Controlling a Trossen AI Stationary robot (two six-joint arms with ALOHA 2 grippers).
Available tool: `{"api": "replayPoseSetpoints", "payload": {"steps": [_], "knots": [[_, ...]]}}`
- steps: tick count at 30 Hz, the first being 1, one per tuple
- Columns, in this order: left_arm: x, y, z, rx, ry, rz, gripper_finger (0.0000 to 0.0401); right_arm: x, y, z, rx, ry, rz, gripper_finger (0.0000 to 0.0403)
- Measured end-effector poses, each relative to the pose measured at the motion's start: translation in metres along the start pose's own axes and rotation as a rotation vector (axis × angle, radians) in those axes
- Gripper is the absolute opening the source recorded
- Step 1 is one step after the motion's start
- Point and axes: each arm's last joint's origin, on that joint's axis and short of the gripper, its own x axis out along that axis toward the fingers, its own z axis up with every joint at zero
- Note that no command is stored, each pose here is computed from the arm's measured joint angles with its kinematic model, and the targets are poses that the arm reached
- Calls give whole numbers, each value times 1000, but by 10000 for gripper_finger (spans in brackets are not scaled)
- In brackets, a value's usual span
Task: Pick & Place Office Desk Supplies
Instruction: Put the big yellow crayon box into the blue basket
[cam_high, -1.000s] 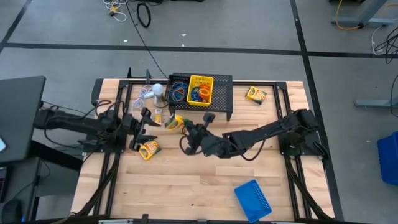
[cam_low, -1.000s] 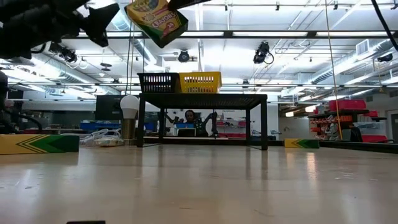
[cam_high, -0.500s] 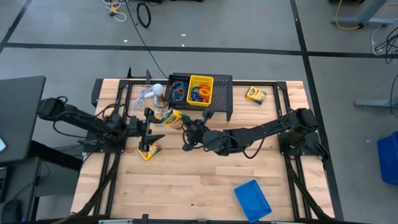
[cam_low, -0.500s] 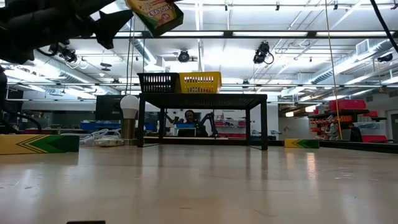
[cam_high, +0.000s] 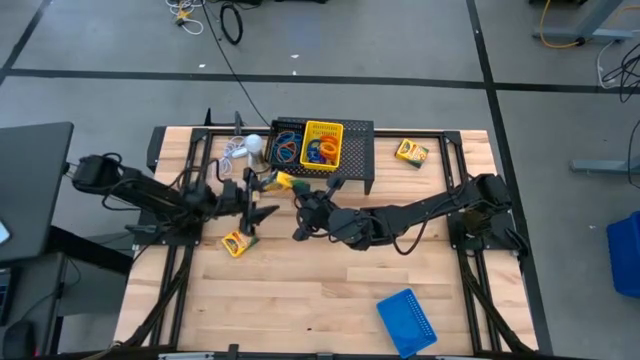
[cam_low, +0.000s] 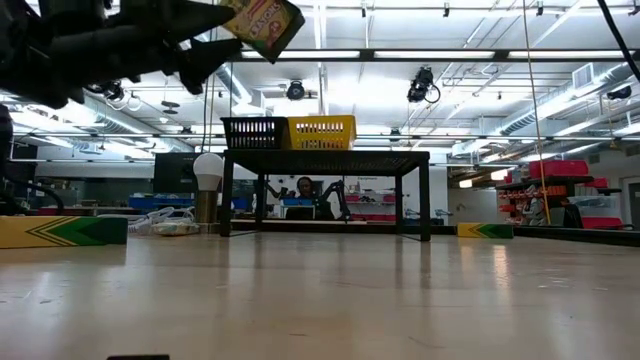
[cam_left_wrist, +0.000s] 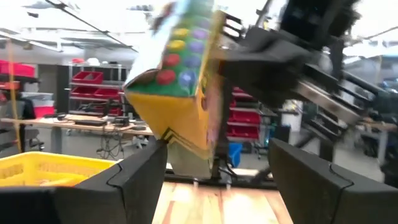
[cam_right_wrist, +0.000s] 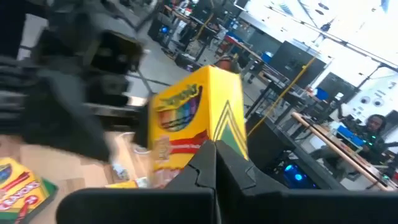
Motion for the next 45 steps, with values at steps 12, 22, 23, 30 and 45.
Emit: {"api": "replayPoseSetpoints", "payload": {"steps": [12, 22, 23, 30, 45], "knots": [[5, 12, -1, -13, -75, 24, 275, -1, 4, -1, -8, -10, 39, 0], [19, 5, -4, 59, -52, -34, 122, -3, 7, 1, 8, -39, 101, 0], [21, 4, -5, 69, -45, -37, 101, -4, 7, 2, 10, -42, 100, 0], [22, 2, -12, 105, -7, -85, 10, -5, 6, 4, 16, -41, 83, 0], [22, 2, -13, 103, 1, -102, 2, -8, 7, 3, 2, -36, 86, 0]]}}
